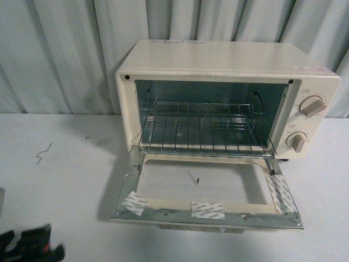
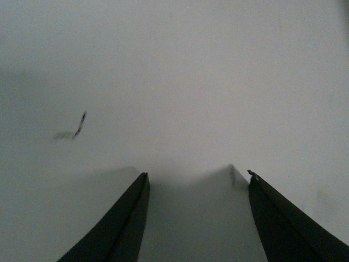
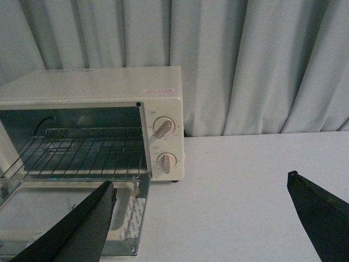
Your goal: Open oven
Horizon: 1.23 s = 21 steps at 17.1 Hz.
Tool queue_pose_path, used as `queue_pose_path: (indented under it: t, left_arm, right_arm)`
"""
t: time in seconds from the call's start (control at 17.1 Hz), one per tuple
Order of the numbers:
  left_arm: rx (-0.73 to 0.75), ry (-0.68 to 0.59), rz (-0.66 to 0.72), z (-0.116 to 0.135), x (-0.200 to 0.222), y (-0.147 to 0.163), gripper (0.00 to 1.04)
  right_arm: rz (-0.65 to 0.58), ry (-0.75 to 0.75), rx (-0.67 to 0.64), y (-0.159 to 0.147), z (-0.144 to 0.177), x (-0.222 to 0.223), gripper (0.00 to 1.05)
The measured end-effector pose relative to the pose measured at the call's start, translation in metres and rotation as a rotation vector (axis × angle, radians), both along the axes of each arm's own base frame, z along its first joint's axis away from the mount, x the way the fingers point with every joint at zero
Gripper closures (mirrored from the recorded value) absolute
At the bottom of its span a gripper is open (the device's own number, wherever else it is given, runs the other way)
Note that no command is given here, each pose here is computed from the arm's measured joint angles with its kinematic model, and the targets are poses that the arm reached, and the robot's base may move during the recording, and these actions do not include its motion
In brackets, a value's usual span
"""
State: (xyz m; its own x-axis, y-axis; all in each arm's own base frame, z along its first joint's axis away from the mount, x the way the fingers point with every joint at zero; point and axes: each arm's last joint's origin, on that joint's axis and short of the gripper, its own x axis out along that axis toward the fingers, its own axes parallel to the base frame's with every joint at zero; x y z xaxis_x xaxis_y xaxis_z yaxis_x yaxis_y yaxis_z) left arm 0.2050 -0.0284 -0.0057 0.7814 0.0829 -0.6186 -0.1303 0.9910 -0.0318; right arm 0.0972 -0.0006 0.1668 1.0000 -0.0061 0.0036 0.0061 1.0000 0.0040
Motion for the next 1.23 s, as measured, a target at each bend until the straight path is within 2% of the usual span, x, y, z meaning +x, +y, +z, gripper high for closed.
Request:
queue_pose_path:
  t: [0.06, 0.18, 0.23, 0.29, 0.7, 0.94, 1.23]
  left_arm:
    - [0.053, 0.074, -0.085, 0.013, -0.028, 0.008, 0.64]
    - [0.072, 0.101, -0.131, 0.027, -0.048, 0.014, 0.87]
    - [0.074, 0.093, -0.138, 0.034, -0.055, 0.016, 0.98]
    - [0.071, -0.036, -0.137, 0.051, -0.047, 0.017, 1.03]
    - [0.058, -0.657, -0.105, 0.144, -0.040, 0.029, 1.03]
    - [0.061, -0.700, -0.105, 0.164, -0.057, 0.029, 1.03]
    - [0.061, -0.704, -0.105, 0.172, -0.073, 0.029, 1.03]
  right_arm:
    - [0.000, 0.000, 0.000, 0.000, 0.000, 0.000, 0.06]
    - [0.000, 0.000, 0.000, 0.000, 0.000, 0.000, 0.06]
    - [0.000, 0.000, -0.001, 0.000, 0.000, 0.000, 0.06]
    - [0.000, 0.000, -0.001, 0.000, 0.000, 0.000, 0.06]
    - [0.001, -0.001, -0.001, 0.000, 0.000, 0.000, 0.06]
    - [0.001, 0.000, -0.001, 0.000, 0.000, 0.000, 0.06]
    - [0.001, 0.000, -0.001, 0.000, 0.000, 0.000, 0.06]
